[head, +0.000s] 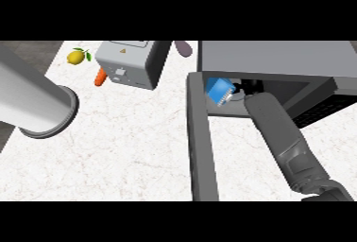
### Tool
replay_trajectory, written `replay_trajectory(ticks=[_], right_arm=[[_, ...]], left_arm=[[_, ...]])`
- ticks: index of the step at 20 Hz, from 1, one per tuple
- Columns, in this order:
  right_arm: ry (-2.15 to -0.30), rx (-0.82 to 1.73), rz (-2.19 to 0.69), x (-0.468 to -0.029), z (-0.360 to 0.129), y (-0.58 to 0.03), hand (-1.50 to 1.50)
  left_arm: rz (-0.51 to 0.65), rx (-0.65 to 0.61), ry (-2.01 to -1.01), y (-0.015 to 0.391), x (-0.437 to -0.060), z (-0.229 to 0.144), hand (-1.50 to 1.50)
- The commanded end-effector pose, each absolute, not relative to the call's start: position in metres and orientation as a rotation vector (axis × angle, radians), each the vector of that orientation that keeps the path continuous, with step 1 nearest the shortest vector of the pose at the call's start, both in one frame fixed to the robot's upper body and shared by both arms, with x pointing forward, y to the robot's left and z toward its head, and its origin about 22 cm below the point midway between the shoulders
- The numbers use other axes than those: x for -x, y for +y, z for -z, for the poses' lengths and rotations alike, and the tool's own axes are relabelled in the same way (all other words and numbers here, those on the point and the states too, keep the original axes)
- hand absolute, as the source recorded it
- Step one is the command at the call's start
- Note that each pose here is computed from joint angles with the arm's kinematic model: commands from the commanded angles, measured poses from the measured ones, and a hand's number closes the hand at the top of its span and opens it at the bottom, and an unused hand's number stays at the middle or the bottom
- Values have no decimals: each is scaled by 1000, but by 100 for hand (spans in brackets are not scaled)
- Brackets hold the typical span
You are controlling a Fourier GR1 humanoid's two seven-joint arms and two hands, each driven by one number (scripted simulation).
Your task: Pick up the milk, place it into the microwave and close the microwave
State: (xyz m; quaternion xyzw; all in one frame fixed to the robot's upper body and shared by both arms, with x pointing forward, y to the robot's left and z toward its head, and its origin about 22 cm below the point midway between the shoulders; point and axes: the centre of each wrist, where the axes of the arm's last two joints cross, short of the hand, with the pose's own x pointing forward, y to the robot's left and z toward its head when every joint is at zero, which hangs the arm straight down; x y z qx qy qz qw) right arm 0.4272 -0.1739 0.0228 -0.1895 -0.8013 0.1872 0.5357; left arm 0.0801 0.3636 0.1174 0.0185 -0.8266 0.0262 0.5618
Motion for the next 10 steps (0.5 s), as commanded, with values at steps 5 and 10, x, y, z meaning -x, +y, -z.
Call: replay_trajectory(ticks=[5, 10], right_arm=[[-1926, 717, -386, -453, -68, -199, 150], [-1958, 866, -477, -447, -50, -199, 150]], left_arm=[[-53, -25, -1970, 366, -91, -112, -150], [-42, -8, -1951, 360, -93, -113, -150]])
